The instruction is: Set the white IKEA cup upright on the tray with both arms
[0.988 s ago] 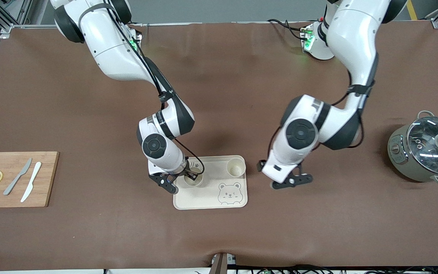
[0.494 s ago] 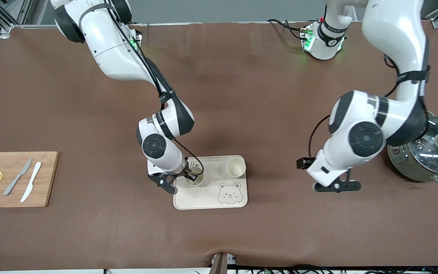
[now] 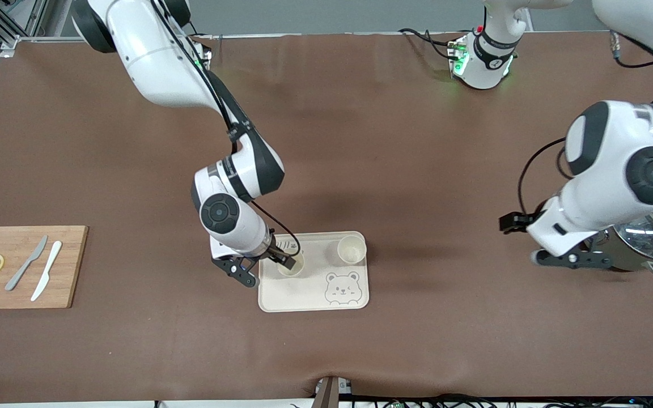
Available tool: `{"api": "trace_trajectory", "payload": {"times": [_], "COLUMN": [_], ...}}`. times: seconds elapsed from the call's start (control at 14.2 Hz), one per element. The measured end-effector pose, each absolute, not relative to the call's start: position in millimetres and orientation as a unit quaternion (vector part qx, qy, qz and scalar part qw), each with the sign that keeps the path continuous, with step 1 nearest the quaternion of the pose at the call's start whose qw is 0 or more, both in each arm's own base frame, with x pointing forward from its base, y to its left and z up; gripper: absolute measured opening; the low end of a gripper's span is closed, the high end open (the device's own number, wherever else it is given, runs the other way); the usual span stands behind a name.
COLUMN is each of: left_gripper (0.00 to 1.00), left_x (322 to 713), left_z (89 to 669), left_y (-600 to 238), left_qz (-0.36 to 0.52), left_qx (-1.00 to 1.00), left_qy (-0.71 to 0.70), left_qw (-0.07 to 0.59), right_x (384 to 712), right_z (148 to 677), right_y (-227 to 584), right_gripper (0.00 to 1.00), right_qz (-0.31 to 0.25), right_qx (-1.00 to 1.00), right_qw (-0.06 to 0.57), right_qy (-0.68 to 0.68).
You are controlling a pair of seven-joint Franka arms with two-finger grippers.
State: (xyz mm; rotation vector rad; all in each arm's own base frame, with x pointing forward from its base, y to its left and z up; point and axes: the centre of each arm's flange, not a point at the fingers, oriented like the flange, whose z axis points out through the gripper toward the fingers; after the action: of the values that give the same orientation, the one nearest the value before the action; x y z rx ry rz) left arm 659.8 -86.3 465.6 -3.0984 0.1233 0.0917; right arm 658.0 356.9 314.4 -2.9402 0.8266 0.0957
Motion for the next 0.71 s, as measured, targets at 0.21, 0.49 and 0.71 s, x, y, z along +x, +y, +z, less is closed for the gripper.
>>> {"api": "trace_trajectory", "payload": {"times": [0.21,0.49,0.71], "left_gripper": [1.00,1.00,1.00], "left_x": [650.8,628.4,616.4], "left_z": [492.6,532.9,555.9], "left_y": [-45.3,-38.1,-30.4], "left_qz": [0.029,0.033,0.028], "left_qx": [-0.999,-0.999,-0.999], "left_qy": [0.029,0.032,0.024], "left_qw": [0.018,0.023,0.025], "right_x": [639.3,568.4,503.7], "right_z": [446.2,606.6,658.6], "right_y": [303.5,210.9,153.1], "right_gripper": [1.00,1.00,1.00], "right_qz": [0.072,0.095,0.065], "right_qx": [-0.968,-0.978,-0.989], "right_qw": [0.028,0.034,0.022], "right_qy": [0.237,0.181,0.132]}}
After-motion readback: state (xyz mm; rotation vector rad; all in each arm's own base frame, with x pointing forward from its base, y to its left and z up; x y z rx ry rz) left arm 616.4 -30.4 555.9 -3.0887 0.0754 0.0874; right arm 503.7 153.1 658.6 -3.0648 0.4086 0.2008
